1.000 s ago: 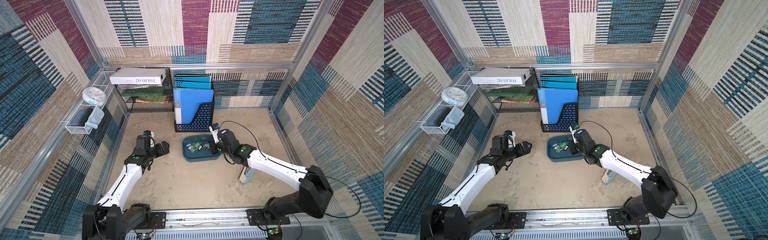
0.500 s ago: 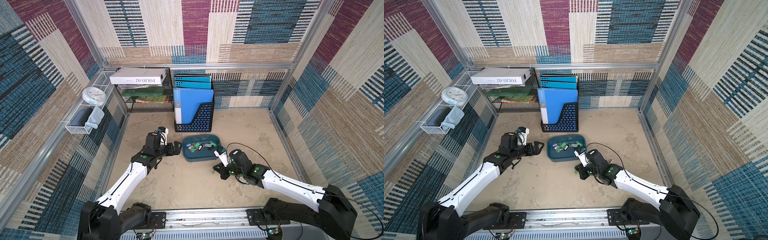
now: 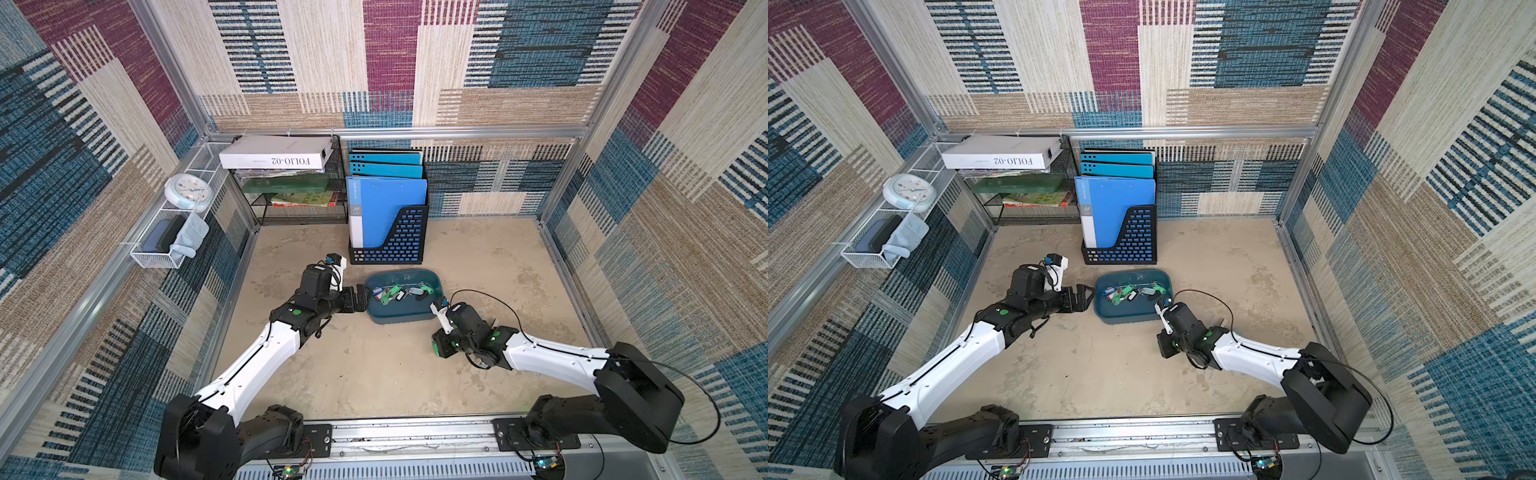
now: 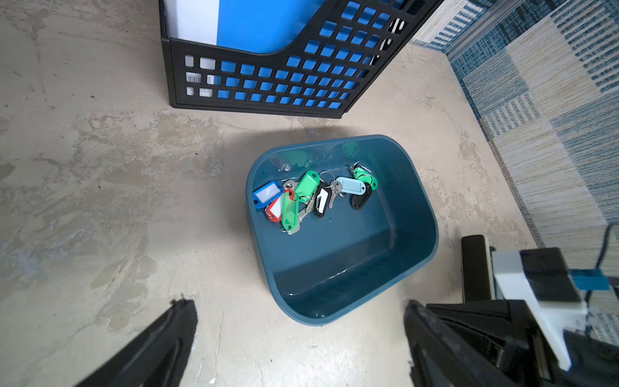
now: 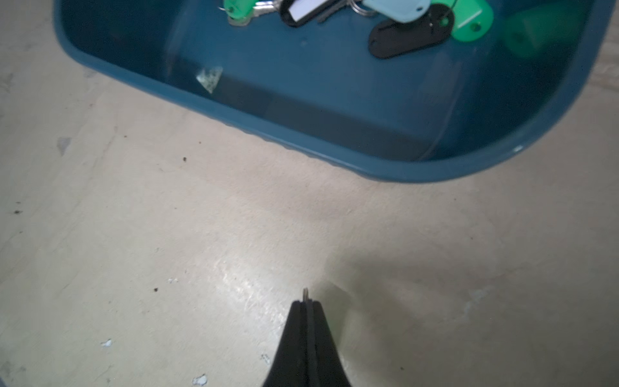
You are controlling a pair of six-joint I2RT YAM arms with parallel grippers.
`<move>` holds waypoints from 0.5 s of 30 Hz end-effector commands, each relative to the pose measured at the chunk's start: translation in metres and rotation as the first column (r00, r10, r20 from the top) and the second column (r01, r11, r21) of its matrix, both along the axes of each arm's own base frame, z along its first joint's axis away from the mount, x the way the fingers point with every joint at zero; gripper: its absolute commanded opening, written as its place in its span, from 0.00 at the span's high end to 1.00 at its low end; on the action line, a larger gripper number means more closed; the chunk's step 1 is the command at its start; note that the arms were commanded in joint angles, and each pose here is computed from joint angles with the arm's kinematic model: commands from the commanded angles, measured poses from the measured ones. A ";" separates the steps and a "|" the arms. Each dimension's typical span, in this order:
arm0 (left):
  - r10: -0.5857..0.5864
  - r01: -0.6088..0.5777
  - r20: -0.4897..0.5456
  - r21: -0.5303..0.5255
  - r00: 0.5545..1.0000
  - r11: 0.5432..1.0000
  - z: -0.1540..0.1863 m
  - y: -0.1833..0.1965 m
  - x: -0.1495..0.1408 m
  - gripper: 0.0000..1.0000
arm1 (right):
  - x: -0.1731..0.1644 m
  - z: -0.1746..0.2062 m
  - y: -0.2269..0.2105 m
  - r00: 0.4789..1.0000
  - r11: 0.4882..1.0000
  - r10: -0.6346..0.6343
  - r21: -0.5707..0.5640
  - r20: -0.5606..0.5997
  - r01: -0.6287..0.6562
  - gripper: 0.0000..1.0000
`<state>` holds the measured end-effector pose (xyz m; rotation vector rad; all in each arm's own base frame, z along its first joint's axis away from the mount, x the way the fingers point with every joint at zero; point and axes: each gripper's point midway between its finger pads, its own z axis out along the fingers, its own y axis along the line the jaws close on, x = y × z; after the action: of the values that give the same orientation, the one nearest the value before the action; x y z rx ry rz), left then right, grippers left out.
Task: Take the keys out of the storage box
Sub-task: Place the key at the center of the board.
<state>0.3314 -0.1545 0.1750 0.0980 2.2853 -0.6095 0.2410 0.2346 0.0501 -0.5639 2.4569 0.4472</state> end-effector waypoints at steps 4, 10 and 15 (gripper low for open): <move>0.075 -0.073 -0.061 0.040 0.995 0.997 -0.022 0.009 0.009 0.01 | 0.020 -0.005 -0.005 0.995 0.995 -0.089 -0.044 0.036 0.091 1.00; 0.073 -0.076 -0.138 -0.012 0.988 0.997 -0.042 -0.003 0.018 0.02 | 0.033 0.005 -0.008 0.982 0.986 -0.167 -0.010 0.092 0.169 1.00; 0.060 -0.062 -0.146 -0.011 0.988 0.998 -0.041 -0.007 0.022 0.01 | 0.040 0.010 -0.011 0.968 0.977 -0.211 0.020 0.133 0.210 0.97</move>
<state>0.3493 -0.1565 0.1263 -0.0301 2.4356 -0.5878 0.2704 0.2235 0.0512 -0.3785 2.4060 0.3212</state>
